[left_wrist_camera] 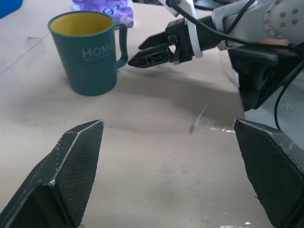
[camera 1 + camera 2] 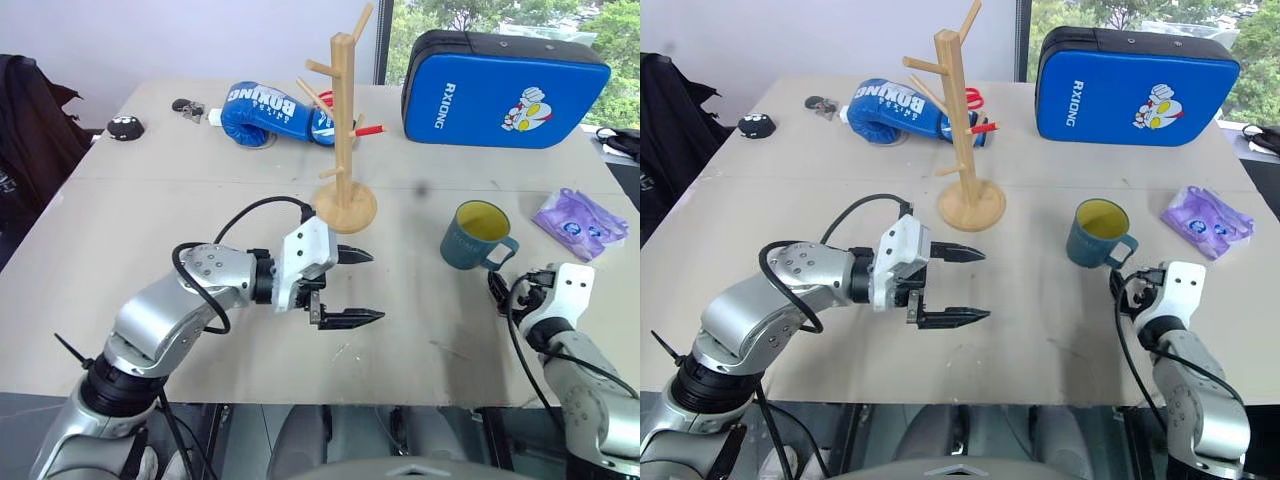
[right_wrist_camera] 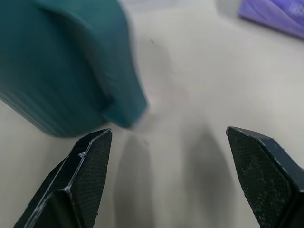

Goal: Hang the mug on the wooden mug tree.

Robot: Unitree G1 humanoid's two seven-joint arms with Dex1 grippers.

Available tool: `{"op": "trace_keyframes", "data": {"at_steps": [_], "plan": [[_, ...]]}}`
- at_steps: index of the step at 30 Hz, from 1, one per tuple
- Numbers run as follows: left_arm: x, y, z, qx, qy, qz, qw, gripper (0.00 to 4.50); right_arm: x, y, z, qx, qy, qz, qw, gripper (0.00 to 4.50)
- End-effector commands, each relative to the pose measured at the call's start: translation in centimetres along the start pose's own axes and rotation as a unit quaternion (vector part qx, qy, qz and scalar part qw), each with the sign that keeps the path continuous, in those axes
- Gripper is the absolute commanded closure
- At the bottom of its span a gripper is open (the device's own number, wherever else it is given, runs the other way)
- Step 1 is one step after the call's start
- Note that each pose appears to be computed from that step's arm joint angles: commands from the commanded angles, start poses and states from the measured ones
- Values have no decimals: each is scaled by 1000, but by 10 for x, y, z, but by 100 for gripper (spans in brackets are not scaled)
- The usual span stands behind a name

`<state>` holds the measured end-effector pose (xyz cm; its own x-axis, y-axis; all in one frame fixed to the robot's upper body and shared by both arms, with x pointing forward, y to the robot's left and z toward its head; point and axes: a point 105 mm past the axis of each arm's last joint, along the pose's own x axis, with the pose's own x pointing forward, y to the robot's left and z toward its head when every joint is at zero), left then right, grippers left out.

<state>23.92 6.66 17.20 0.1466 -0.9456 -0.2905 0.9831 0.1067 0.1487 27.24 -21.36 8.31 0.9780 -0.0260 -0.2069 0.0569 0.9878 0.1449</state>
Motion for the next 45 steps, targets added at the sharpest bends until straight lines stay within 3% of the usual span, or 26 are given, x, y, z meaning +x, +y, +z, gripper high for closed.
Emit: {"op": "trace_keyframes", "data": {"at_steps": [1,16,17,18,20,25,33,39,45], "plan": [[3,-4,13,28,-18,-6,999,0,2,5,13,-12,-43,-15,999,64],[3,1,22,34,-29,5,999,0,18,-2,17,1,-84,-70,994,64],[3,1,22,33,-29,5,999,0,19,-2,16,3,-83,-68,994,119],[3,0,22,34,-29,5,999,0,20,-2,16,3,-82,-67,994,131],[2,1,22,36,-28,6,999,0,24,-3,16,9,-85,-70,994,211],[1,1,23,37,-27,9,999,0,30,0,17,11,-87,-62,994,442],[0,3,25,34,-34,19,999,0,29,5,32,-9,-105,-30,994,442],[-9,15,25,22,-44,48,998,0,26,25,61,-88,-90,118,985,442],[-24,30,35,12,-71,98,993,0,26,43,113,-206,-53,275,937,442]]}}
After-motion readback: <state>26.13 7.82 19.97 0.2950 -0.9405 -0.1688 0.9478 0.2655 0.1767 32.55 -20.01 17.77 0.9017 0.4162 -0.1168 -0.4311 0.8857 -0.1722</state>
